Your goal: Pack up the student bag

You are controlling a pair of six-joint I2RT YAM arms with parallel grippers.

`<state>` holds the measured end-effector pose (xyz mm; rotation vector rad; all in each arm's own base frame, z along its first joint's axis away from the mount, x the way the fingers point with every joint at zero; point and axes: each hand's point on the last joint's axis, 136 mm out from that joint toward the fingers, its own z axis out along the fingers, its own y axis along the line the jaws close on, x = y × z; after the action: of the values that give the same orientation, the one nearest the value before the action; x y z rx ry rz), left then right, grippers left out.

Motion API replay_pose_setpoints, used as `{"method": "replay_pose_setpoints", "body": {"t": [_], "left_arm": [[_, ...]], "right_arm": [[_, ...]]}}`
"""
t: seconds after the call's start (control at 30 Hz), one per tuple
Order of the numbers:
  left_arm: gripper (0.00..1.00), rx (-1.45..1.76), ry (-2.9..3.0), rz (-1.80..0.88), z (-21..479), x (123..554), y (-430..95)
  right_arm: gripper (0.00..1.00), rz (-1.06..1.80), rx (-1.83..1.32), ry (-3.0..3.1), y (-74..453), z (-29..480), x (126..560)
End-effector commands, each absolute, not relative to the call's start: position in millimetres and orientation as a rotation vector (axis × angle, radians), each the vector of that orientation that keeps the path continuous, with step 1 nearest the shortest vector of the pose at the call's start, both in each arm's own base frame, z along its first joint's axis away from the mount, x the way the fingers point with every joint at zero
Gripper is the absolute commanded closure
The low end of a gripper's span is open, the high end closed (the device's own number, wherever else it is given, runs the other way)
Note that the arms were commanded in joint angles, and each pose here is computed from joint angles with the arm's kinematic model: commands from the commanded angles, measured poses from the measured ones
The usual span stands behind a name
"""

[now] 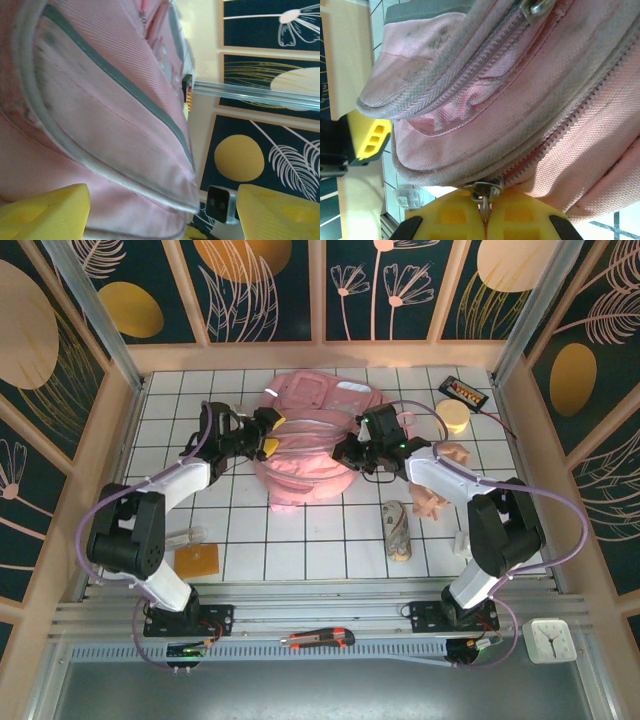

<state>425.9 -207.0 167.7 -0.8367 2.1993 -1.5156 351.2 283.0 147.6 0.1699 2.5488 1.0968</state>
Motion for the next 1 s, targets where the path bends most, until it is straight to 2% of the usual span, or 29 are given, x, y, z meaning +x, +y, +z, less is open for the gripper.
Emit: {"method": "replay_pose_setpoints", "body": {"t": [0.0,0.2,0.33,0.37,0.4,0.43,0.47,0.5,0.67,0.83,0.97], "left_arm": [[0.25,-0.818,2.153,-1.563,180,446,-212],[0.29,-0.838,2.172,-1.546,165,467,-216],[0.39,-0.846,2.174,-1.554,161,475,-219],[0.44,-0.849,2.176,-1.560,160,476,-220],[0.55,-0.854,2.174,-1.571,159,477,-221],[0.72,-0.860,2.169,-1.588,157,478,-222],[0.83,-0.865,2.161,-1.604,157,479,-223],[0.98,-0.874,2.150,-1.622,157,480,-224],[1.00,-0.894,2.075,-1.660,169,479,-222],[1.00,-0.942,1.966,-1.643,190,469,-218],[1.00,-0.980,1.907,-1.596,199,464,-213]], "right_arm": [[1.00,1.125,0.142,2.482,280,166,353],[1.00,1.132,0.147,2.479,282,165,354],[1.00,1.127,0.146,2.479,282,164,356],[1.00,1.127,0.142,2.480,282,164,356],[1.00,1.127,0.142,2.481,283,163,357],[1.00,1.129,0.140,2.482,284,162,357],[1.00,1.132,0.142,2.485,284,162,357],[1.00,1.135,0.142,2.489,285,160,357],[1.00,1.162,0.157,2.492,288,161,356],[1.00,1.269,0.148,2.455,308,184,357],[1.00,1.437,0.051,2.464,347,200,338]]}}
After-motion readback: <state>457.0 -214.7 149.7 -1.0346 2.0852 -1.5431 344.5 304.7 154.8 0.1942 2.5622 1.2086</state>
